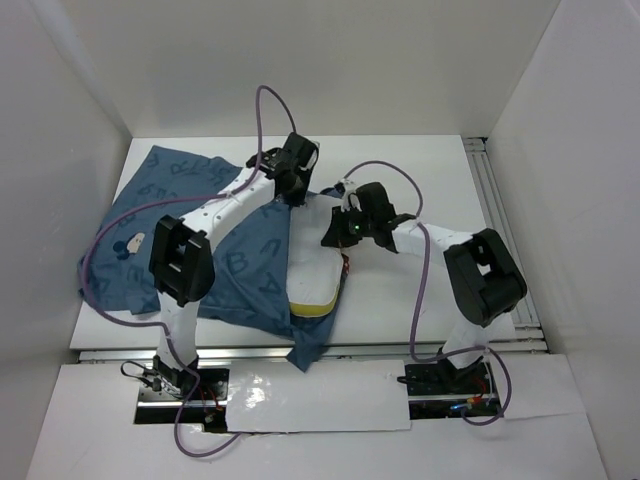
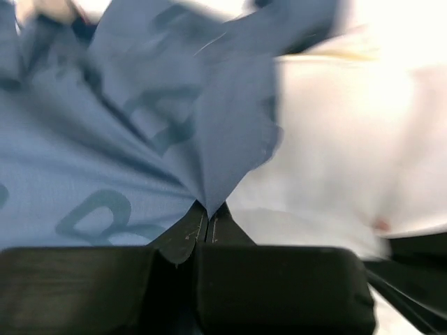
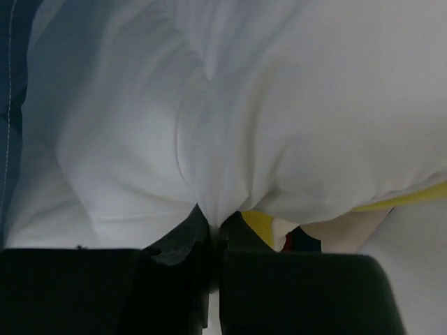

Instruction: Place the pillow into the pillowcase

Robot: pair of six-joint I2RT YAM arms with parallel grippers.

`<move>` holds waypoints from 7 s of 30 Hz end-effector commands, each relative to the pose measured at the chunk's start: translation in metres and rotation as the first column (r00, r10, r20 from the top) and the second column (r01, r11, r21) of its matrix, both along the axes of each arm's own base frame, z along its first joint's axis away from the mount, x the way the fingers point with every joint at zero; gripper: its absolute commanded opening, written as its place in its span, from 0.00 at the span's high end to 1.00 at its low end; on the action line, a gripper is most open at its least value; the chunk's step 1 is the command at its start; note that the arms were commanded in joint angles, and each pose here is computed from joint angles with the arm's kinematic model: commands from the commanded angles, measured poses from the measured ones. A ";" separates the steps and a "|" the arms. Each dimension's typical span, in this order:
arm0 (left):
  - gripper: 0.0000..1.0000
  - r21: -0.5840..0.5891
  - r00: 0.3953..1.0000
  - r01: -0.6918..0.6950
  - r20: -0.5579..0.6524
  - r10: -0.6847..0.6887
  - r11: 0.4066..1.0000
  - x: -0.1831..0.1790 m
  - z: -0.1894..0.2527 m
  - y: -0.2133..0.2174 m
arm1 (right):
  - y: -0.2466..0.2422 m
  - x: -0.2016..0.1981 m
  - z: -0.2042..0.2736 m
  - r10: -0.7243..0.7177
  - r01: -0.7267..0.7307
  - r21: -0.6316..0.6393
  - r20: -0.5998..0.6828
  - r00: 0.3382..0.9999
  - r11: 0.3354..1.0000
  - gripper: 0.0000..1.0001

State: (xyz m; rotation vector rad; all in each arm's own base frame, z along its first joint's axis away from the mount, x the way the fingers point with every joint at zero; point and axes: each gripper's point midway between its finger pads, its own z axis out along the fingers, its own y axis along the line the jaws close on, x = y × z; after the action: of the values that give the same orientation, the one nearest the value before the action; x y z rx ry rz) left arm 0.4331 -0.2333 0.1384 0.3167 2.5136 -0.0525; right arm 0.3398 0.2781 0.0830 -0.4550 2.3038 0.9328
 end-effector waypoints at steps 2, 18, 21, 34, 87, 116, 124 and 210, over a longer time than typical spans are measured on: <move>1.00 -0.207 0.972 0.204 0.164 -0.171 0.957 -0.007 0.081 -0.050 | 0.056 0.013 0.082 0.147 -0.210 0.152 0.345 0.927 0.966 1.00; 1.00 -0.391 0.933 0.353 0.220 -0.286 0.850 -0.086 0.161 -0.111 | 0.063 0.041 0.130 -0.197 -0.067 0.403 0.578 0.792 0.913 1.00; 1.00 -0.410 0.932 0.362 0.175 -0.318 0.837 -0.100 0.149 -0.115 | 0.063 0.041 0.100 -0.203 -0.022 0.407 0.502 0.840 0.913 1.00; 0.16 -0.304 0.993 0.117 0.027 -0.114 0.946 -0.092 0.081 -0.068 | -0.004 -0.018 0.055 -0.238 0.204 0.139 0.301 0.924 0.969 0.20; 1.00 -0.213 0.871 -0.427 -0.359 0.336 0.879 -0.286 -0.116 0.035 | 0.169 -0.063 0.094 -0.114 0.023 0.286 0.306 0.945 0.958 1.00; 0.07 -0.009 0.975 -0.173 -0.142 0.170 0.985 -0.287 0.000 0.019 | -0.003 -0.078 0.096 -0.292 0.295 0.015 0.214 0.932 0.955 0.18; 0.00 0.071 0.993 -0.096 0.068 0.092 0.993 -0.215 0.050 -0.004 | -0.090 -0.081 0.087 -0.513 0.525 -0.038 0.168 0.842 0.850 0.03; 1.00 -0.489 0.962 0.254 0.214 -0.168 0.834 -0.085 0.178 -0.042 | 0.028 0.137 0.085 -0.722 0.498 0.707 0.026 0.691 0.502 0.73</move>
State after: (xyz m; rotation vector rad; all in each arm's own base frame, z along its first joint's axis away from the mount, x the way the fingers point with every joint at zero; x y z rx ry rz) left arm 0.3549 -0.2618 0.2568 0.3416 2.3708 -0.5908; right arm 0.4620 0.3048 0.1225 0.4542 1.6326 1.0404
